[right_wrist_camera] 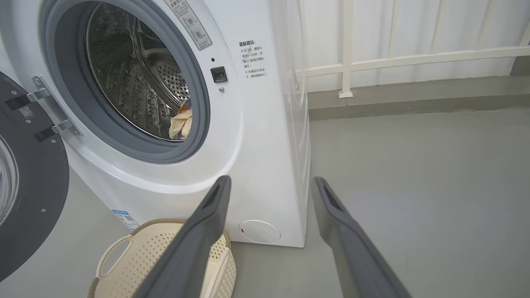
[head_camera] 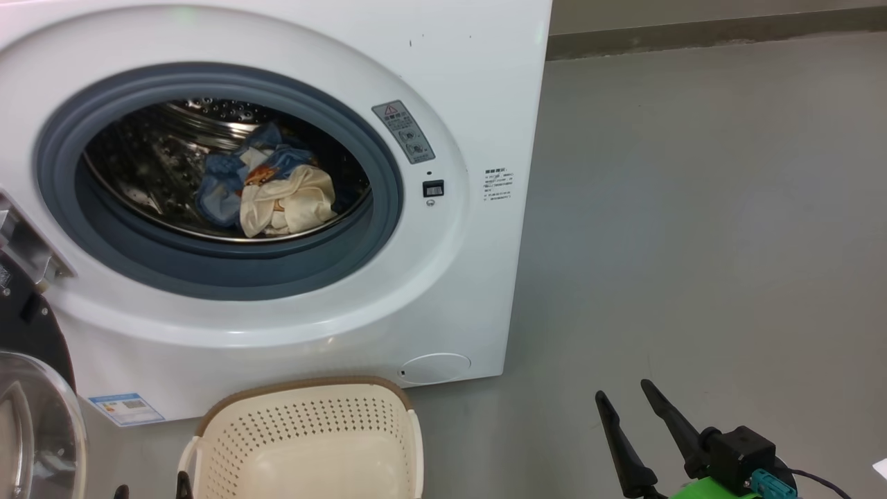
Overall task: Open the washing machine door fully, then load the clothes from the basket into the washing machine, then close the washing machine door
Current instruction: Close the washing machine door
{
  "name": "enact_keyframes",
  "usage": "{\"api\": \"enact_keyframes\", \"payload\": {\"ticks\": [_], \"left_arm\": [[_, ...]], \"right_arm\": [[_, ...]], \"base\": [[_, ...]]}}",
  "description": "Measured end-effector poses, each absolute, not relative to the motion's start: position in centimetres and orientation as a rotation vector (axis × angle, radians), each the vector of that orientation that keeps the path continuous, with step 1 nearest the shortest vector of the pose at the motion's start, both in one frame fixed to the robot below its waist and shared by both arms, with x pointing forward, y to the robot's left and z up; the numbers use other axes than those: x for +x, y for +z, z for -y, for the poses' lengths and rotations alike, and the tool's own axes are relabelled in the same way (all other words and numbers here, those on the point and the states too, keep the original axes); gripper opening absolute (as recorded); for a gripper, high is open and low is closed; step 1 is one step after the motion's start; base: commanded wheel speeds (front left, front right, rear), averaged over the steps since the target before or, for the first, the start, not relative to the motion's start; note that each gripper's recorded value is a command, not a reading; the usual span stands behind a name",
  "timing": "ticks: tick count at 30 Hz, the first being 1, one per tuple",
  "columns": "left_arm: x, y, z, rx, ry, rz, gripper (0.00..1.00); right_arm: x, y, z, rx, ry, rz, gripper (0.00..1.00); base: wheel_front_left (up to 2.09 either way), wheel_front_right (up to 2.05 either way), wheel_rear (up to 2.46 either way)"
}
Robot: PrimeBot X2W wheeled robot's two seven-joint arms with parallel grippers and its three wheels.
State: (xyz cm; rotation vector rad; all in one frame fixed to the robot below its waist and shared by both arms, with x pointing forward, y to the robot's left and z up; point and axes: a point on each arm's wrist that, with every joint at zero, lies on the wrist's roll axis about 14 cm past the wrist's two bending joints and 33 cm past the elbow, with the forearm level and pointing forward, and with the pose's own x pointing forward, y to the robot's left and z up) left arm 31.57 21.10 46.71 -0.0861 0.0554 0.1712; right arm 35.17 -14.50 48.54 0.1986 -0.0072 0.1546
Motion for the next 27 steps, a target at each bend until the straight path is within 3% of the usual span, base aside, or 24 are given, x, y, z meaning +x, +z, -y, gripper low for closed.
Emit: {"api": "enact_keyframes", "payload": {"ticks": [17, 27], "left_arm": [[31.27, 46.81, -21.44, -0.086, 0.175, -0.05, 1.0], [31.24, 46.82, -21.54, -0.086, 0.179, -0.048, 1.0]], "right_arm": [[35.02, 48.98, 14.28, 0.199, 0.162, 0.02, 1.0], [35.0, 49.01, 14.12, 0.199, 0.168, 0.021, 1.0]], "base": [[-0.09, 0.09, 0.0], [-1.28, 1.28, 0.0]]}}
